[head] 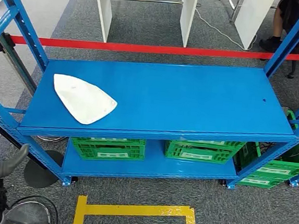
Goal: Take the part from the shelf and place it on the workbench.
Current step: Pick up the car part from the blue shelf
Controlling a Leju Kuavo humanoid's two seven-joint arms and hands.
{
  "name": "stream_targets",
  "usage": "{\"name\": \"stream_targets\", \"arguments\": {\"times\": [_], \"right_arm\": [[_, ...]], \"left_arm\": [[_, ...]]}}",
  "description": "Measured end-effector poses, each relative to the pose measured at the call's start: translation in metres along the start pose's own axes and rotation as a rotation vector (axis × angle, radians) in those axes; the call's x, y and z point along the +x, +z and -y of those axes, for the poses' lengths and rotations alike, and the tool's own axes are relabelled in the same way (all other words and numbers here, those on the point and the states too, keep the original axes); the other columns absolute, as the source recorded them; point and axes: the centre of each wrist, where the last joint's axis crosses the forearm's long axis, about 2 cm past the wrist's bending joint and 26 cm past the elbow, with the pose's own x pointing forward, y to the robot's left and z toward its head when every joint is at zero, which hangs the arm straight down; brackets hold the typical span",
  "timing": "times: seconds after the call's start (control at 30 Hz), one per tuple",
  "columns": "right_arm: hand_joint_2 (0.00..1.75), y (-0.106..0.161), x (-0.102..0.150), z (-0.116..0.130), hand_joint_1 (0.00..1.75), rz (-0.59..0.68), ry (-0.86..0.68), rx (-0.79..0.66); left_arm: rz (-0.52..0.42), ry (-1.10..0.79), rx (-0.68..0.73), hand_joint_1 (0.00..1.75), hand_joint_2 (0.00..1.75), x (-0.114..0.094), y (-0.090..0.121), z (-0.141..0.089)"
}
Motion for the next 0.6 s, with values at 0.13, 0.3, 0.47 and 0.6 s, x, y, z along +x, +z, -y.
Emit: {"name": "stream_targets", "arguments": {"times": [0.13,0.3,0.47,0.6], "right_arm": [[1.75,0.000,0.002,0.000,0.00,0.000,0.010,0.008],[1.75,-0.001,0.005,-0.001,0.00,0.001,0.039,0.028],[1.75,-0.001,0.011,-0.002,0.00,0.005,0.067,0.043],[1.75,-0.002,0.014,-0.003,0.00,0.009,0.087,0.048]], "left_arm": [[0.002,-0.054,-0.098,0.00,1.75,0.006,-0.008,0.008],[-0.010,-0.121,-0.236,0.00,1.75,0.014,-0.032,0.016],[-0.047,-0.168,-0.315,0.00,1.75,0.014,-0.062,0.023],[-0.050,-0.224,-0.332,0.00,1.75,0.014,-0.083,0.029]]}}
